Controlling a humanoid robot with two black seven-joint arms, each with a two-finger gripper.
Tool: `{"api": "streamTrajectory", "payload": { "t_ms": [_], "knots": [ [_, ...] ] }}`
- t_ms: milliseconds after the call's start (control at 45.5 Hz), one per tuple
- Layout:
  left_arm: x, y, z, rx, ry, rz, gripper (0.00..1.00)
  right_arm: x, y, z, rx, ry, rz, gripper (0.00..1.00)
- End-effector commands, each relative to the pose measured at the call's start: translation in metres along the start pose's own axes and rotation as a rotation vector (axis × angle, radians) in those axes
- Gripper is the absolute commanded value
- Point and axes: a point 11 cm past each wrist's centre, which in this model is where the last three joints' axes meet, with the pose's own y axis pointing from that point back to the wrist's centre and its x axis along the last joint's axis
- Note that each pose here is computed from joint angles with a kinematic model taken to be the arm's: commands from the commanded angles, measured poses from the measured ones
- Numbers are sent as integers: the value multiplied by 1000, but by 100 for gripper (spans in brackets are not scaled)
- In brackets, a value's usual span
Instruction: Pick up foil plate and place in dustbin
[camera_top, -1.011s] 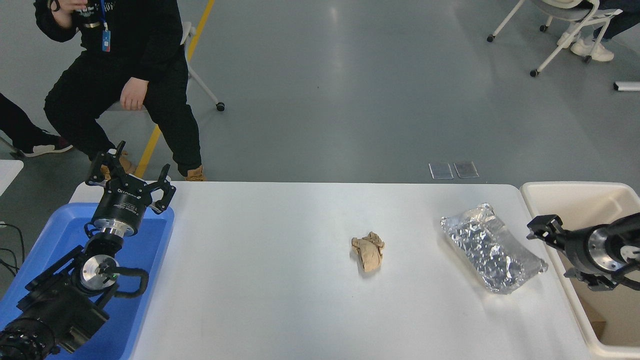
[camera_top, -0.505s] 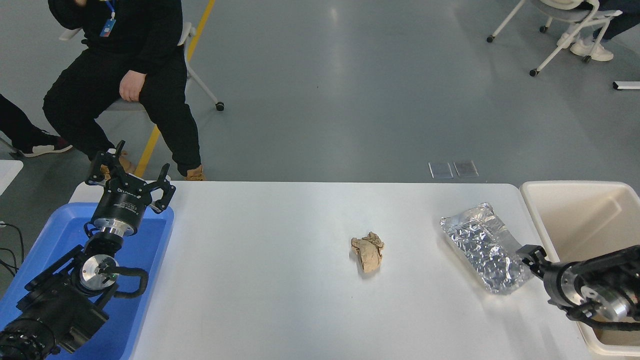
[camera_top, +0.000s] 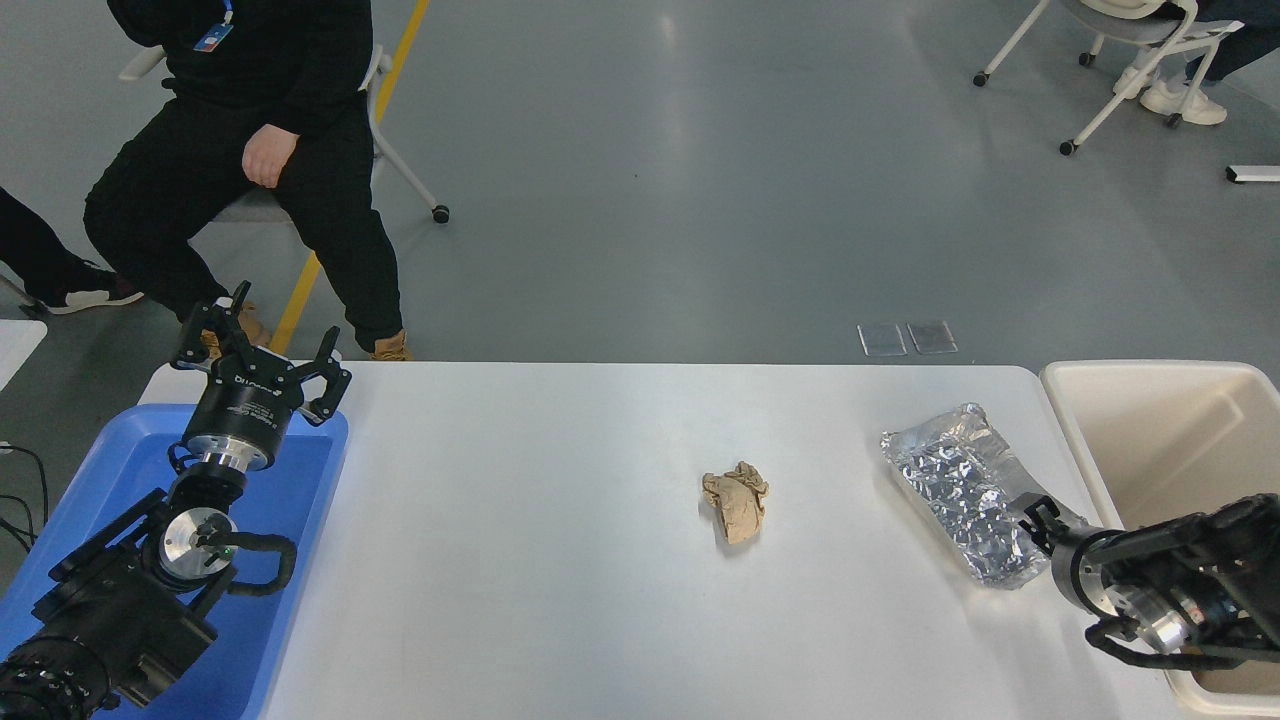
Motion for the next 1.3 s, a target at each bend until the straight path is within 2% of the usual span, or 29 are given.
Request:
{"api": "streamTrajectory", "payload": {
  "t_ms": [0, 352, 440, 571, 725, 835, 1099, 1275],
  "knots": [
    [0, 0, 0, 0, 0, 1, 99, -13, -7, 4, -11, -42, 7, 61],
    [0, 0, 0, 0, 0, -1, 99, -15, -7, 7, -19, -55, 6, 24],
    [-1, -1, 0, -1, 0, -2, 99, -15, -7, 7, -18, -55, 5, 12],
    [0, 0, 0, 0, 0, -1, 99, -15, -7, 6, -13, -52, 5, 10],
    [0, 0, 0, 0, 0, 1, 99, -14, -7, 2, -7, -56, 3, 1],
    [0, 0, 0, -1, 0, -2, 99, -8, -4, -3, 2, -61, 3, 0],
    [0, 0, 0, -1, 0, -2, 99, 34, 24, -25, 49, -98, 15, 0],
    [-1, -1, 0, -1, 1, -3, 99, 84, 60, -45, 90, -57, 17, 0]
  ]
}}
